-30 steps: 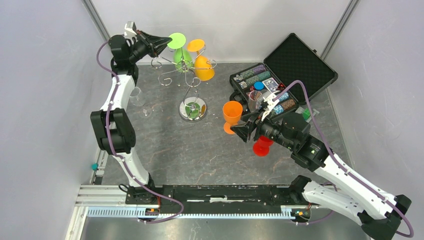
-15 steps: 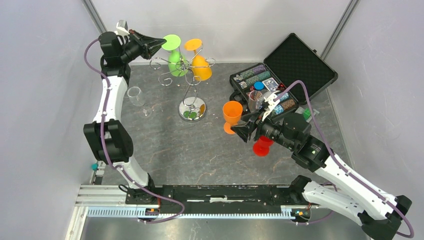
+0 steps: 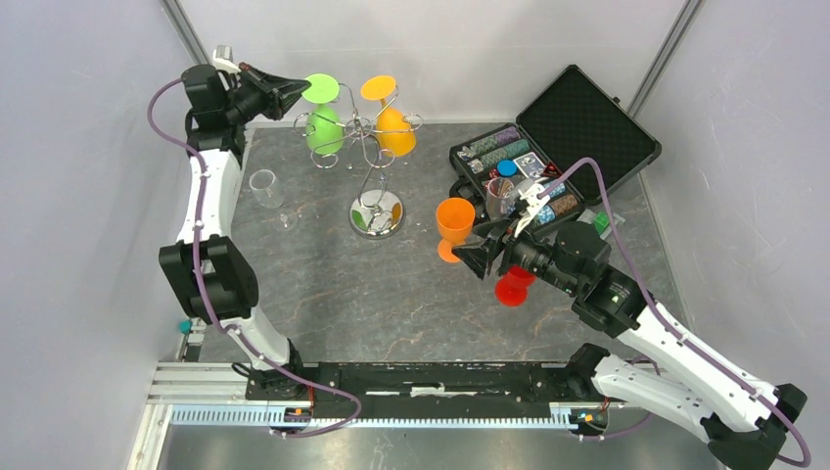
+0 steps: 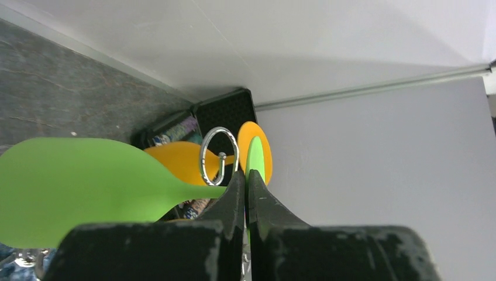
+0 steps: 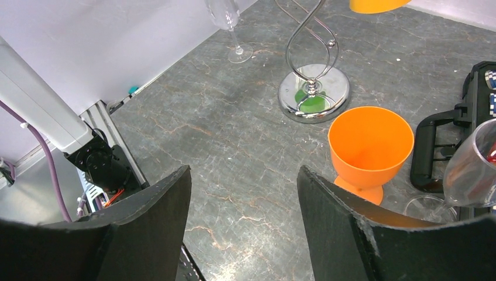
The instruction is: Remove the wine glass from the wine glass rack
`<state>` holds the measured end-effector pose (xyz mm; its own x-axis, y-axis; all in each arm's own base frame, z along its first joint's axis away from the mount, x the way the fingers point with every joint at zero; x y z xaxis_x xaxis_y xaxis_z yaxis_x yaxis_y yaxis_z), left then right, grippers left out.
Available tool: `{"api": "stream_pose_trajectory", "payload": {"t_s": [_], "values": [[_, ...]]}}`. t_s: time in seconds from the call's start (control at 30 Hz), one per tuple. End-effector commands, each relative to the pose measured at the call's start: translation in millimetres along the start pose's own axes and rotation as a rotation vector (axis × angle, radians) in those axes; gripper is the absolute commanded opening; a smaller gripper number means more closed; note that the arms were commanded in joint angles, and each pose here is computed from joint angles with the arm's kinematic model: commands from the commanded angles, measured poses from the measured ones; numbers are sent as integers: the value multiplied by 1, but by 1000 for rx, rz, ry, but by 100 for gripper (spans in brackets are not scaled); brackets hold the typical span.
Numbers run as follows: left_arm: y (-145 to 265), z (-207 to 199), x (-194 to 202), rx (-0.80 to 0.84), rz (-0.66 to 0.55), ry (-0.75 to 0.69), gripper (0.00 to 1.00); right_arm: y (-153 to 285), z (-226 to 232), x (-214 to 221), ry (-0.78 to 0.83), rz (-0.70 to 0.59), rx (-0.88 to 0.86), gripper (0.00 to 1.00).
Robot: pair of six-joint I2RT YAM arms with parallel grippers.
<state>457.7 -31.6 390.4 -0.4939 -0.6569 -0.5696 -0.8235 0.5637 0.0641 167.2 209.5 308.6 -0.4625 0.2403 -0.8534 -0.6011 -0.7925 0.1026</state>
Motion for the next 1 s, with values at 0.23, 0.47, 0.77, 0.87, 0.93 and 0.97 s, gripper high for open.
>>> {"api": "stream_pose_trajectory", "payload": {"t_s": [0.23,0.47,0.77,0.87,0.93,0.97], "values": [[85,-48,-58,-127,-233,-250,2,7,7,-9,8,-68,-45,95],[125,-123,-55,8,-314,-357,2,5,5,-18,-4,-128,-26,98],[176,-225,-23,400,-365,-303,2,16,29,-54,-169,-458,-221,98],[198,-242,-7,551,-430,-163,2,16,41,-69,-214,-531,-301,98],[208,-251,4,625,-407,-97,2,17,48,-76,-256,-577,-364,98],[211,-253,9,654,-394,-67,2,15,50,-78,-272,-591,-389,98]]}}
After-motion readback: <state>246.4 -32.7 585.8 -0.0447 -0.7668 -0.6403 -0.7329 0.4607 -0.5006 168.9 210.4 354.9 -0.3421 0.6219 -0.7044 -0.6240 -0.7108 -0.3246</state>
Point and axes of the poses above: each gripper's point midway between its finger pads, its own y axis back along the fingers, its own z axis along the line the jaws close on, x = y × z, the point moved 5 cm from there along y, back along the fingers, and after that the axes turned 15 degrees about -y, right-handed, at the moved point
